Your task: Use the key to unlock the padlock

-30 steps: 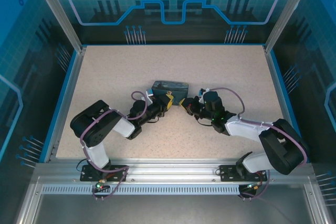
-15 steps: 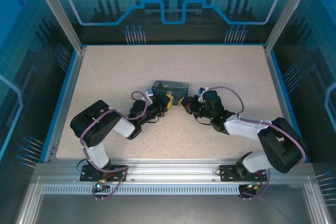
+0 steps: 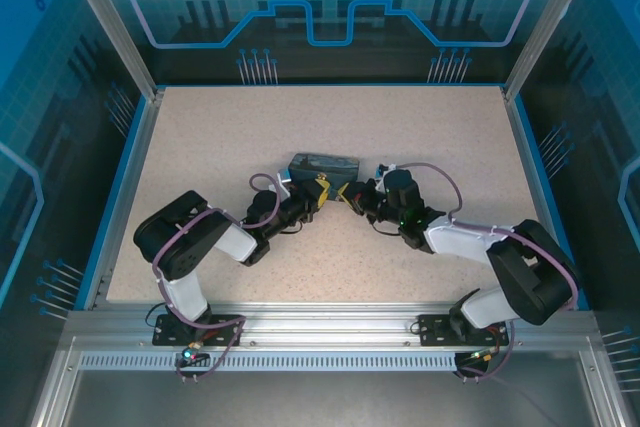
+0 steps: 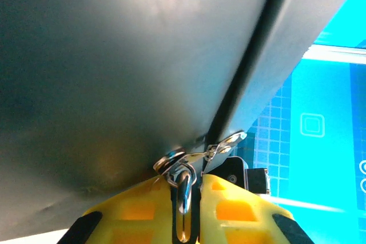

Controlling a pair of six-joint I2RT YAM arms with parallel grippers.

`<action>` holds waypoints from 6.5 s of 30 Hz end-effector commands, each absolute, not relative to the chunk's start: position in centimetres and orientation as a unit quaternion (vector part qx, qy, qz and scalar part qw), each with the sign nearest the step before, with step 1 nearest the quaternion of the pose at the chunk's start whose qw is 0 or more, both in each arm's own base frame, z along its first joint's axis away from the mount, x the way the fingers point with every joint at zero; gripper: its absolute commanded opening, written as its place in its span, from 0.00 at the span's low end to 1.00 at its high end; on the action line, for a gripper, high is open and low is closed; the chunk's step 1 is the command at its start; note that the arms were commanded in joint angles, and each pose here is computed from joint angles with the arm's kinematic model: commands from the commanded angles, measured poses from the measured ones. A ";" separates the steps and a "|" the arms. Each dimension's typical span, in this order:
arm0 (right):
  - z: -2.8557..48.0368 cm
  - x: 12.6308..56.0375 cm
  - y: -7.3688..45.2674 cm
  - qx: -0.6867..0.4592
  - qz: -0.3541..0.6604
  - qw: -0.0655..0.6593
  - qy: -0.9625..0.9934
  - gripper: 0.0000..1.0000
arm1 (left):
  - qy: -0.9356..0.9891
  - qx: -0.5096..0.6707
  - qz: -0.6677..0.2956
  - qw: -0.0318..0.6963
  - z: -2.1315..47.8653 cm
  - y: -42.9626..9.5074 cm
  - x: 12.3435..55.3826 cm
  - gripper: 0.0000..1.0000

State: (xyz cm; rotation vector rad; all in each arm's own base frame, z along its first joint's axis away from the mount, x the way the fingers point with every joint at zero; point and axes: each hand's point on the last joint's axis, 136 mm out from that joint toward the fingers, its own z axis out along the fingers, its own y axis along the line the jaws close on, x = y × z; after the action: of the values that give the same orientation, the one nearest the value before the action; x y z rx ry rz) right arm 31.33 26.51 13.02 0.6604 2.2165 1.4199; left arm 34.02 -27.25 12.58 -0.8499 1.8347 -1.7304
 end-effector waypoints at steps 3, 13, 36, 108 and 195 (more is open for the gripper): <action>13.6 32.3 26.9 0.235 0.522 0.218 0.791 0.00 | 0.652 -0.295 -0.655 0.244 14.1 -27.6 34.0 0.00; 12.4 32.4 27.6 0.212 0.531 0.211 0.793 0.00 | 0.651 -0.292 -0.658 0.243 14.3 -27.8 33.8 0.00; 15.3 33.2 31.8 0.178 0.601 0.177 0.758 0.00 | 0.659 -0.293 -0.652 0.235 13.4 -28.1 33.6 0.00; 9.5 30.6 29.2 -0.430 0.054 0.326 0.840 0.42 | 0.671 -0.352 -0.613 0.223 9.1 -26.4 33.9 0.00; 8.4 30.0 30.9 -0.037 0.381 0.186 0.905 0.68 | 0.791 -0.249 -0.462 0.315 11.1 -20.9 28.7 0.73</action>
State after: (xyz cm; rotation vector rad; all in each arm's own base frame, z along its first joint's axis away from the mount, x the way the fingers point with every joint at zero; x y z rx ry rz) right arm 28.18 30.61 7.60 -0.1525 2.5855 1.0637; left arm 28.68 -22.23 11.44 -0.7227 1.9776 -1.4402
